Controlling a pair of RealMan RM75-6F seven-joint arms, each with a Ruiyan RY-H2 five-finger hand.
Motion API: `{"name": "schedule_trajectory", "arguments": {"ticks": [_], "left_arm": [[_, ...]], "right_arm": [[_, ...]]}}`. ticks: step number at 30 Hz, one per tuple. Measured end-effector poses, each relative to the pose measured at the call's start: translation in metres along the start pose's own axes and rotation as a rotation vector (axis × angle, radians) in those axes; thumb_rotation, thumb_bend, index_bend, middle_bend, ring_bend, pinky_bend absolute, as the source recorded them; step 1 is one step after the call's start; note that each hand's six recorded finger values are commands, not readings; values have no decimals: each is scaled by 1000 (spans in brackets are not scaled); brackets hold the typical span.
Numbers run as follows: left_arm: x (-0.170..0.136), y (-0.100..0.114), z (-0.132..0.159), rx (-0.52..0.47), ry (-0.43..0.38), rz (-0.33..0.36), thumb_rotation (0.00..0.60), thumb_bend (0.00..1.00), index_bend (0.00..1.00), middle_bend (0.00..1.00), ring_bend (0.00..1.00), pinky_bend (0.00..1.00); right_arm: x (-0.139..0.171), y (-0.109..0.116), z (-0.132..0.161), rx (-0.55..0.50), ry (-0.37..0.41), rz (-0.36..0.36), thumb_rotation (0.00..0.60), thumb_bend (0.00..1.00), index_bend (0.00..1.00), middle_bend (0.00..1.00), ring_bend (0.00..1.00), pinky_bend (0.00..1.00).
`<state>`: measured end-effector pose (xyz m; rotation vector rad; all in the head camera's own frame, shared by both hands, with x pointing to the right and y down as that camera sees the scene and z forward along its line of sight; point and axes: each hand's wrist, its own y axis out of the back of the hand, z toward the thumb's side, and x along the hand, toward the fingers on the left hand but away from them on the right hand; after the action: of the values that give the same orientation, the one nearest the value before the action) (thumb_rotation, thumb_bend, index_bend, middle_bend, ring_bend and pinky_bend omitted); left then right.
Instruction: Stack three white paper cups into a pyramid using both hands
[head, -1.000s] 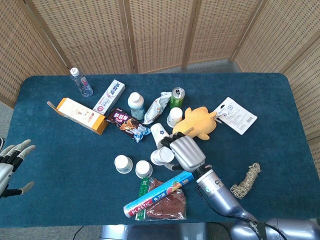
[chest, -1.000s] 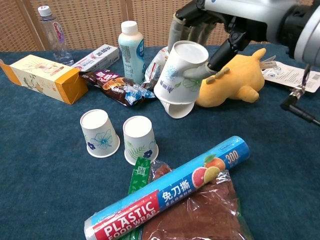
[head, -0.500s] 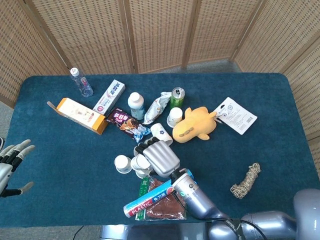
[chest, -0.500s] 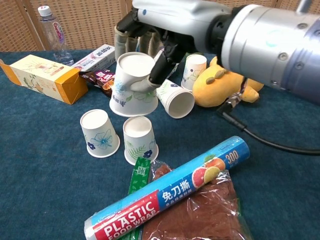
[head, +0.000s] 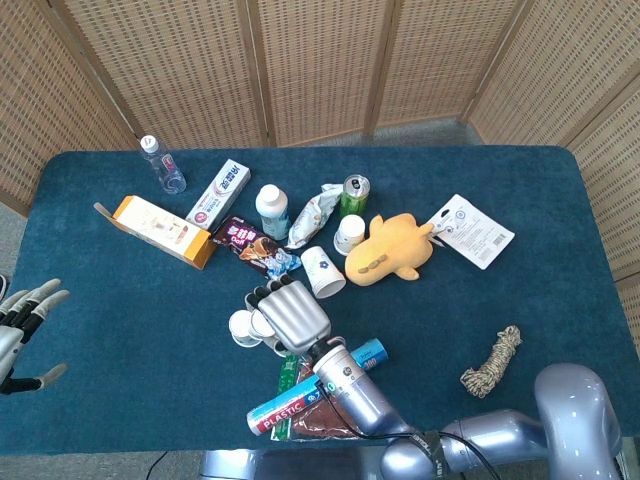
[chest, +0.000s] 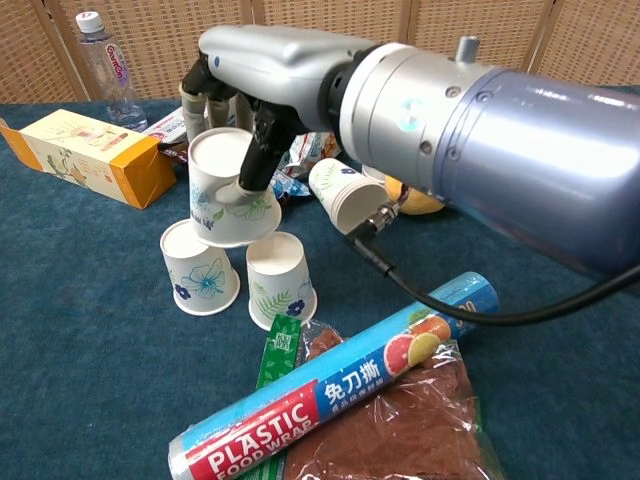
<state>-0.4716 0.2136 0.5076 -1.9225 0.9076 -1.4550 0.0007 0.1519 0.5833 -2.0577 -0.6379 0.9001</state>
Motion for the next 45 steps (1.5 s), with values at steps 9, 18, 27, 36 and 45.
{"name": "schedule_trajectory", "arguments": {"ticks": [9, 18, 27, 36, 45], "left_arm": [[0, 1, -2, -4, -1, -2, 600, 295, 0, 0, 0, 0], [0, 2, -2, -8, -2, -2, 600, 294, 0, 0, 0, 0], [1, 1, -3, -4, 2, -4, 600, 294, 0, 0, 0, 0], [1, 3, -5, -7, 5, 3, 600, 295, 0, 0, 0, 0], [0, 3, -3, -6, 1, 3, 600, 295, 0, 0, 0, 0]], "right_arm": [[-3, -12, 5, 7, -7, 15, 600, 373, 435, 490, 375, 335], [-5, -14, 5, 8, -17, 19, 600, 366, 429, 491, 375, 335], [-5, -17, 5, 21, -18, 30, 600, 268, 270, 474, 367, 335], [-3, -8, 5, 5, -10, 9, 600, 219, 138, 452, 359, 335], [1, -4, 10, -15, 8, 18, 600, 203, 123, 431, 342, 335]]}}
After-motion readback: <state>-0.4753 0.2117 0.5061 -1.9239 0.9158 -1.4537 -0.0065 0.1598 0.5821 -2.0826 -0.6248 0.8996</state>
